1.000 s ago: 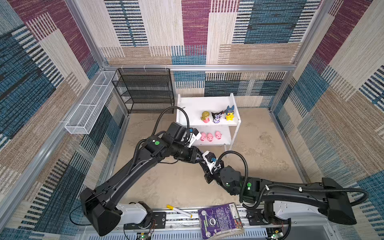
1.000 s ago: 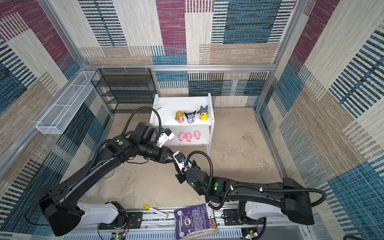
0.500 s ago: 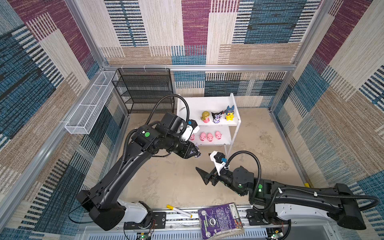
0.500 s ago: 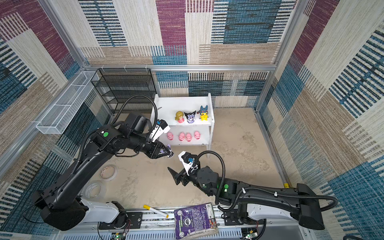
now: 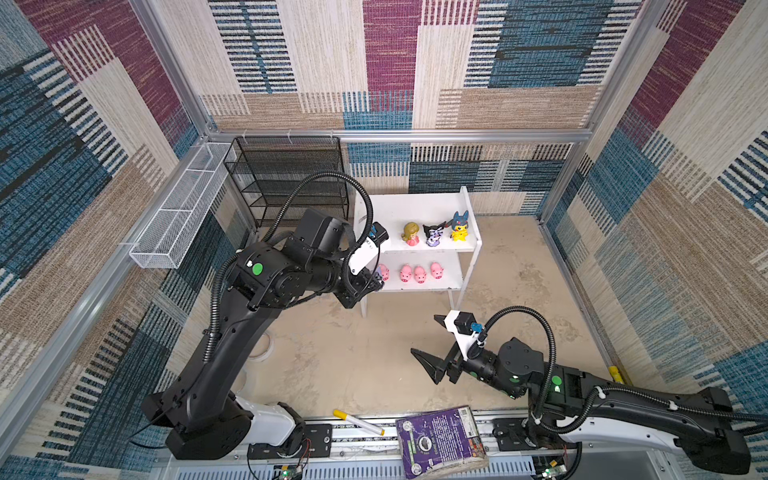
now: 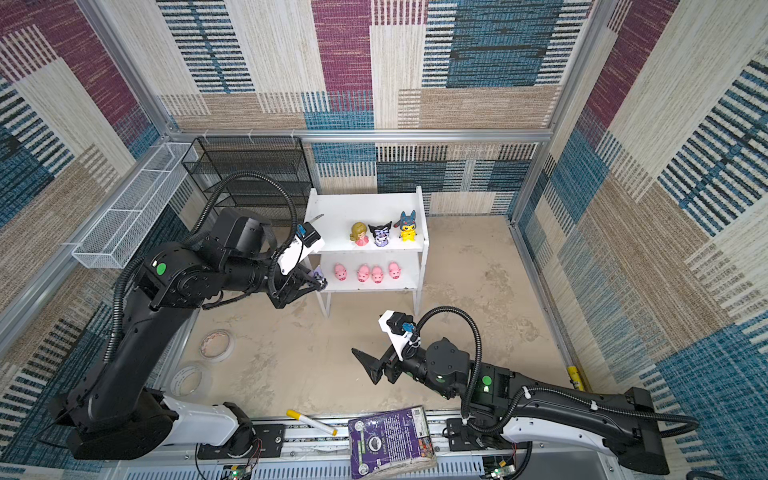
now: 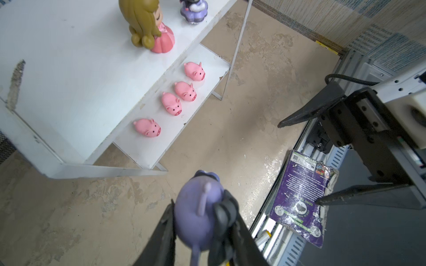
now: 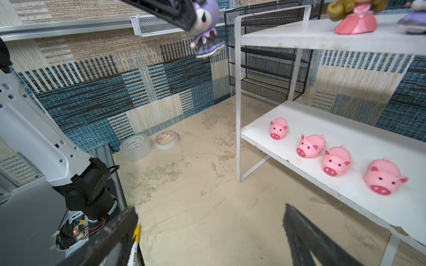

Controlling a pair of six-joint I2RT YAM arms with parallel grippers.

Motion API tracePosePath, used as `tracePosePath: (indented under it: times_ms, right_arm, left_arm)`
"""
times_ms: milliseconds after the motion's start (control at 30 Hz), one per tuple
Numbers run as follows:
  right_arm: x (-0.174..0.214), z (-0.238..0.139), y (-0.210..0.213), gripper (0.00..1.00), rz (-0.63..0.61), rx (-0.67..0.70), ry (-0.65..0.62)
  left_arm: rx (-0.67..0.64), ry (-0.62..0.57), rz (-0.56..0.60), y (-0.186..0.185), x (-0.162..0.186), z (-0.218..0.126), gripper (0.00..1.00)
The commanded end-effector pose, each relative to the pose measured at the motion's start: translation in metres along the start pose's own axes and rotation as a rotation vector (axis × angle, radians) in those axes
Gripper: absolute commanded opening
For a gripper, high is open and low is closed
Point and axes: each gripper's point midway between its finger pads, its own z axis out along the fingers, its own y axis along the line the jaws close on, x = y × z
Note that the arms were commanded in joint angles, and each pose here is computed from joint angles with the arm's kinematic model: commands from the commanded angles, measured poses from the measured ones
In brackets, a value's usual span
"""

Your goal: Place and organize the plastic toys onto the shelf

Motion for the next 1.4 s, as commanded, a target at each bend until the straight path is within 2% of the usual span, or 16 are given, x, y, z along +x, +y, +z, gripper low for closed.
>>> tracePosePath:
  times_ms: [0,200,333,667,833,933,1033,1133,1233,1367]
  right_arm:
    - [0.000,-0.004,0.001,1.00,0.005,-0.008,0.015]
    - [0.003,-0.005,-0.003,1.00,0.005,0.010,0.031]
    - [-0.002,-0.010,-0.020,0.99,0.036,0.104,0.009]
    - [-0.010,-0.016,-0.026,1.00,0.044,0.133,-0.002]
    - [-0.008,-0.017,-0.029,1.00,0.052,0.146,-0.006]
    - [-0.011,-0.015,-0.024,1.00,0.038,0.124,-0.024]
    - [-0.024,-0.011,-0.011,1.00,-0.023,0.056,-0.065]
    - [-0.040,-0.005,0.006,1.00,-0.103,-0.012,-0.092]
    - [-0.053,0.006,0.018,1.00,-0.180,-0.053,-0.099]
    - [-0.074,0.016,0.046,1.00,-0.268,-0.172,-0.105]
  left_arm:
    - [-0.079,0.020,0.104,0.014,-0.001,-0.002,0.16]
    - [-0.101,-0.028,0.229,0.018,-0.022,-0.011,0.13]
    - [-0.125,-0.039,0.295,0.023,-0.032,-0.012,0.12]
    - [-0.153,-0.022,0.448,0.033,-0.048,0.000,0.10]
    - [-0.173,0.008,0.480,0.041,-0.052,0.012,0.08]
    - [-0.113,-0.028,0.481,0.028,-0.053,0.007,0.07]
    - [-0.002,-0.124,0.463,-0.001,-0.051,-0.017,0.07]
    - [0.109,-0.198,0.436,-0.030,-0.041,-0.042,0.02]
    - [0.176,-0.235,0.394,-0.049,-0.029,-0.060,0.00]
    - [0.279,-0.263,0.353,-0.073,-0.017,-0.075,0.00]
